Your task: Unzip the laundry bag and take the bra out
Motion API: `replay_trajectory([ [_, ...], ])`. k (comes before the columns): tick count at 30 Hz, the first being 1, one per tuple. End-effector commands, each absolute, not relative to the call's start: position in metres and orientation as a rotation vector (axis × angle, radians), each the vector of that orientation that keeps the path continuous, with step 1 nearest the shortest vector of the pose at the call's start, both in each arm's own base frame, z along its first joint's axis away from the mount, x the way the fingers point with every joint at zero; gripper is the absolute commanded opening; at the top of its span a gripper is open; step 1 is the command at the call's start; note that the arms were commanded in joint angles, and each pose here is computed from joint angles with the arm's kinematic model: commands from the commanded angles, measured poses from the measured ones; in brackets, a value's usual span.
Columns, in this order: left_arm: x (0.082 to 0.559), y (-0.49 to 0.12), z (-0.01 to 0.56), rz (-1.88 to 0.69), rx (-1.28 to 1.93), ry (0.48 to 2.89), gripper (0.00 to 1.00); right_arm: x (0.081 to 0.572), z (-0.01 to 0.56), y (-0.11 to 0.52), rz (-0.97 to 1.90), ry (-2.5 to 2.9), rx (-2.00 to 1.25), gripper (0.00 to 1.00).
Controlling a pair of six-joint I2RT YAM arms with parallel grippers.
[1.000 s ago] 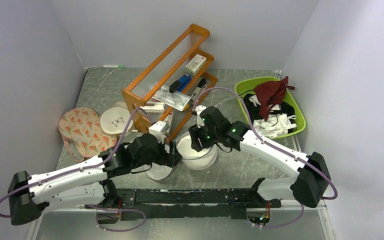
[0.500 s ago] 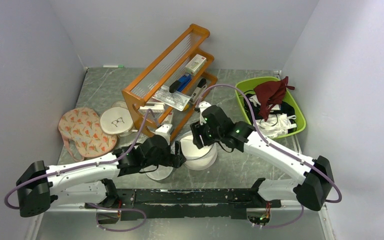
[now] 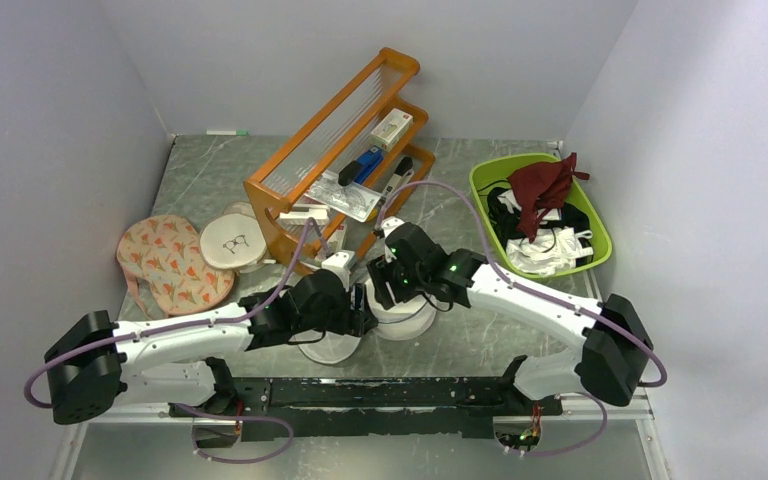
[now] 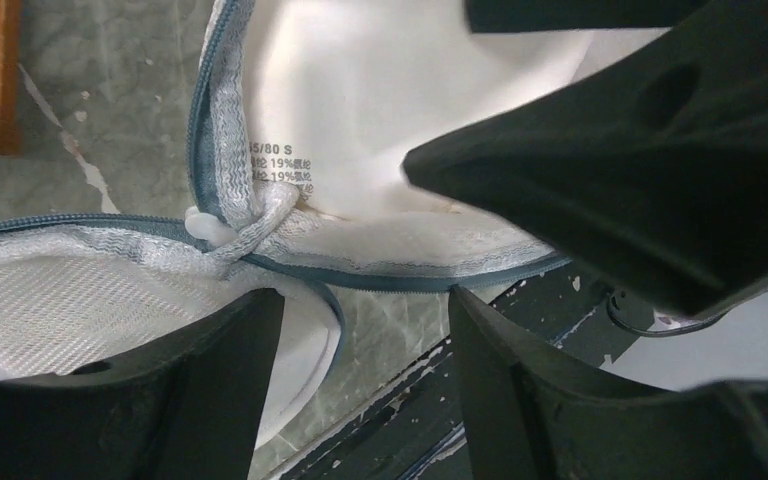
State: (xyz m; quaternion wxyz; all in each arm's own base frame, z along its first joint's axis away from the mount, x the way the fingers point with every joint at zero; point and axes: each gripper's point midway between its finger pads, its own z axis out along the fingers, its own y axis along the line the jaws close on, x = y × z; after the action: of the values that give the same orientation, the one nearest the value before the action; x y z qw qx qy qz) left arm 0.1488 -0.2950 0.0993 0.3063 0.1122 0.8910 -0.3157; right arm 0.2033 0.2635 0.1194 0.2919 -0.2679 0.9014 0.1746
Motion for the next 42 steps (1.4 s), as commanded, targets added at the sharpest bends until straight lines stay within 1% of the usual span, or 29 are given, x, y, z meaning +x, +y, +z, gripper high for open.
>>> replay_trajectory([
  [1, 0.147, -0.308, 0.105, -0.931, 0.299, 2.335, 0.70, 0.194, 0.119, 0.292, 0.625, 2.385, -0.723, 0.61],
  [5, 0.147, -0.308, 0.105, -0.924, 0.305, 2.337, 0.64, 0.191, 0.134, 0.299, 0.693, 2.340, -0.731, 0.61],
  [7, 0.148, -0.306, 0.105, -0.916, 0.297, 2.334, 0.63, 0.195, 0.140, 0.286, 0.625, 2.336, -0.700, 0.63],
  [10, 0.148, -0.304, 0.106, -0.916, 0.290, 2.327, 0.61, 0.206, 0.144, 0.261, 0.463, 2.335, -0.637, 0.63],
  [14, 0.148, -0.302, 0.108, -0.908, 0.295, 2.322, 0.60, 0.215, 0.139, 0.225, 0.232, 2.361, -0.563, 0.61],
  [16, 0.148, -0.302, 0.109, -0.908, 0.298, 2.322, 0.60, 0.217, 0.136, 0.216, 0.168, 2.364, -0.555, 0.60],
  [21, 0.148, -0.303, 0.108, -0.904, 0.307, 2.322, 0.59, 0.229, 0.130, 0.209, 0.074, 2.339, -0.527, 0.53],
  [25, 0.147, -0.302, 0.108, -0.902, 0.313, 2.327, 0.58, 0.239, 0.131, 0.209, 0.013, 2.318, -0.546, 0.52],
  [31, 0.146, -0.301, 0.109, -0.913, 0.302, 2.324, 0.58, 0.247, 0.122, 0.210, -0.023, 2.277, -0.584, 0.53],
  [38, 0.146, -0.302, 0.107, -0.903, 0.317, 2.333, 0.58, 0.254, 0.104, 0.216, -0.014, 2.233, -0.609, 0.37],
  [42, 0.146, -0.302, 0.108, -0.905, 0.316, 2.333, 0.57, 0.255, 0.096, 0.217, -0.024, 2.220, -0.644, 0.30],
])
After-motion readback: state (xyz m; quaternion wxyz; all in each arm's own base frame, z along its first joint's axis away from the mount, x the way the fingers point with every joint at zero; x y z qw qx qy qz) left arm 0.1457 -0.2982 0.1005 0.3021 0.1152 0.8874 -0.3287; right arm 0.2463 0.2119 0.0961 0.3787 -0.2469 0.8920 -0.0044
